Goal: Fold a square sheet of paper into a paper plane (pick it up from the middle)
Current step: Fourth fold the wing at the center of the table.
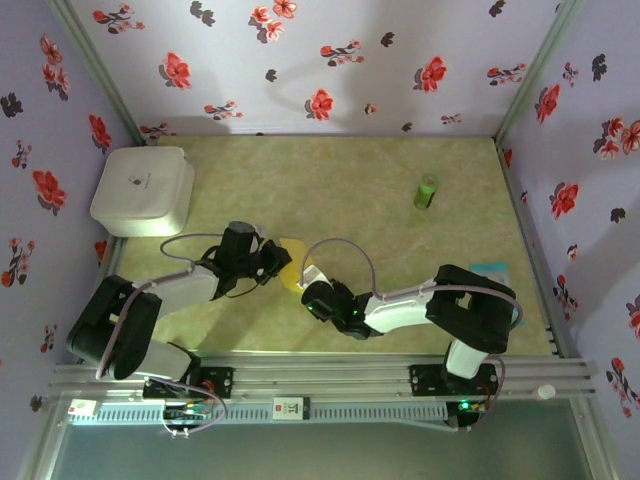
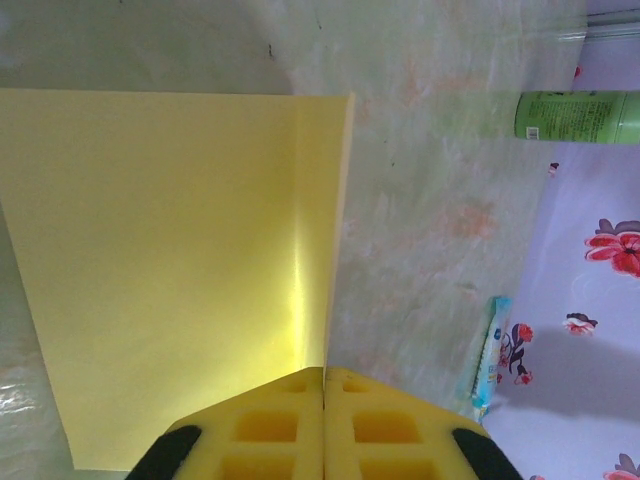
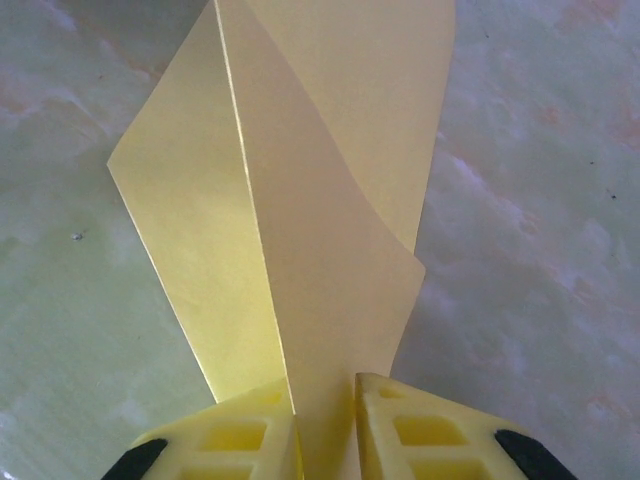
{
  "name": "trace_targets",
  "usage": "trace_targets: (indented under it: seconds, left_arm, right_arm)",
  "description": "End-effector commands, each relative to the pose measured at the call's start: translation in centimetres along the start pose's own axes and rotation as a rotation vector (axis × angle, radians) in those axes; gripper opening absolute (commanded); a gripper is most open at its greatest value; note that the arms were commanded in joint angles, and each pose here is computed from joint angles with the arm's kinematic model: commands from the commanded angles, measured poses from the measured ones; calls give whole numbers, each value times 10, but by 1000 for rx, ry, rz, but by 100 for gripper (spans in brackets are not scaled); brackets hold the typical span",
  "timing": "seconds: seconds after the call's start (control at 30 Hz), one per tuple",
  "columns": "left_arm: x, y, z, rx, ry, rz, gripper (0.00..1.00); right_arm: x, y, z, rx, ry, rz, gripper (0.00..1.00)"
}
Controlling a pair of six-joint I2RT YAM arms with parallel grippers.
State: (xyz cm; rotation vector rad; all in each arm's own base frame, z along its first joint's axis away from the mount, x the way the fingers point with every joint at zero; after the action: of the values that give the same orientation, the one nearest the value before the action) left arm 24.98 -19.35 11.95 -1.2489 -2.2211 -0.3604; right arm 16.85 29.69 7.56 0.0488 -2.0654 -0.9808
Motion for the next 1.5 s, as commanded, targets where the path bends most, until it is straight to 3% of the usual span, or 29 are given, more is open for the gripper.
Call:
trace_targets:
  seconds: [0.0,0.27,0.4,0.67,0.77,0.93,1.47]
  left_arm:
    - [1,3,-4,0,-9,1,7]
    - [1,3,-5,-1,-11,-1,8]
    - [3,3,-7,-6,-17,-5,13]
    - [21,7,-9,-21,6,-67,39]
    - [31,10,-9,-21,15,-104,43]
    - [41,12,-7,-20,28,-126,45]
    - [46,10,-1,-2,48,-139,45]
  right_arm:
    - [2,5,-1,-6,-23,-5,18]
    - [2,6,-2,-13,-35,-8,12]
    - [2,6,-2,-24,-32,-8,7]
    - [2,9,-2,-82,50,-10,1]
    - [1,9,-6,-144,111,-4,0]
    - [-2,11,-15,-293,221,-19,0]
    - [-14,13,-25,-475,389,35,0]
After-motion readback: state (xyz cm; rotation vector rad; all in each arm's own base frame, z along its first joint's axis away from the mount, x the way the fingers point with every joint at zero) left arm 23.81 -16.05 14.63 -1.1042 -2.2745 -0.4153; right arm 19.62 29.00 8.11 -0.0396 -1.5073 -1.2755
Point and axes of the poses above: each hand's point on the last joint's axis, 136 mm out from that joint toward the fingers, its own x axis back along the fingers, its own z axis along the line the jaws close on, y = z × x, the point moved 7 cm from there along x, back along the fingers, and after that the axes turned 9 degrees about x, right-handed, at the moved point
